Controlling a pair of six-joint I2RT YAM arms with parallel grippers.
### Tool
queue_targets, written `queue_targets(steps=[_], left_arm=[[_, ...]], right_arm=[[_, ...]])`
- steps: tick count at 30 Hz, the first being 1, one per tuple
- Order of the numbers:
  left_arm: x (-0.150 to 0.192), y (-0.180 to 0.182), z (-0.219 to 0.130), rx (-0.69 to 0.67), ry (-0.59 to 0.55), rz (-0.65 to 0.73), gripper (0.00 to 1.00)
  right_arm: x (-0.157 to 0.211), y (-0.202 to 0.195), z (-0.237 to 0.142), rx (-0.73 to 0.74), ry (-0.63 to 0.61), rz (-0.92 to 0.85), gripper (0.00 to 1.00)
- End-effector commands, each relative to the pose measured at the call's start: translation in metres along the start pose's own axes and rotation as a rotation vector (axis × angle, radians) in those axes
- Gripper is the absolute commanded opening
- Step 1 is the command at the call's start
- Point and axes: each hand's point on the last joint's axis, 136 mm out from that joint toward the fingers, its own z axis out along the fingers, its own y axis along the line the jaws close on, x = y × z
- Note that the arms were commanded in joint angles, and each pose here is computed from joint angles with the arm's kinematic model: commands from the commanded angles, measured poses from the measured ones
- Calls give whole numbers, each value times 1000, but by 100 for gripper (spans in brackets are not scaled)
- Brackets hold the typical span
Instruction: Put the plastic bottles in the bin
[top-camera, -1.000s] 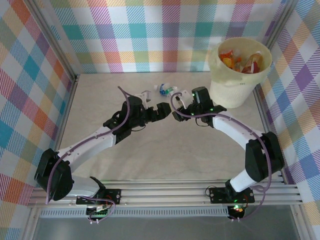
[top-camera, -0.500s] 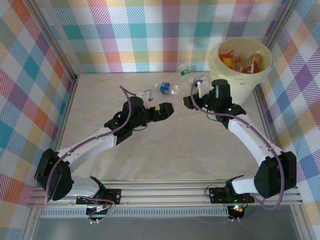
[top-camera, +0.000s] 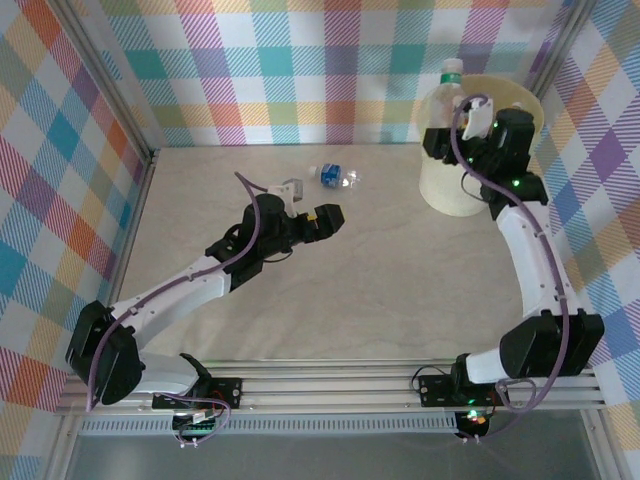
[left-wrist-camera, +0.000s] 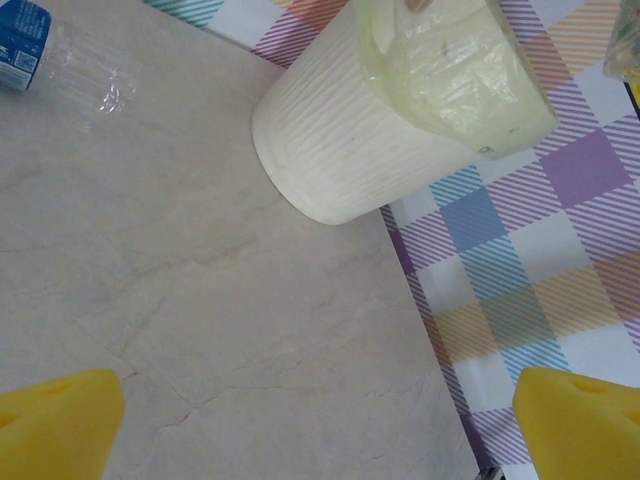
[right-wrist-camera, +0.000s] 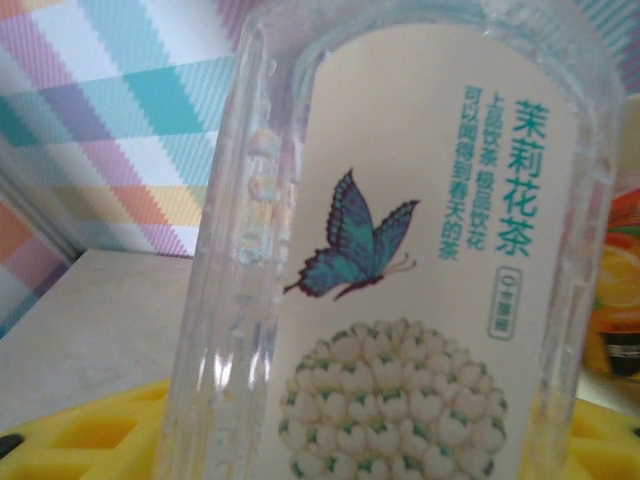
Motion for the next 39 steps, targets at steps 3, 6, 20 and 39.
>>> queue_targets(steps=[3, 6, 20, 39], left_arm=[[0, 1, -14, -19, -21, 38, 100], [1, 5, -17, -31, -30, 38, 100], [1, 11, -22, -57, -41, 42, 100], [3, 17, -20, -84, -35, 40, 100]], right_arm=[[1, -48, 11, 96, 67, 112, 40], [1, -71, 18, 140, 69, 144, 41], [4, -160, 42, 485, 190, 146, 56], [-32, -145, 33, 445, 109, 164, 100]])
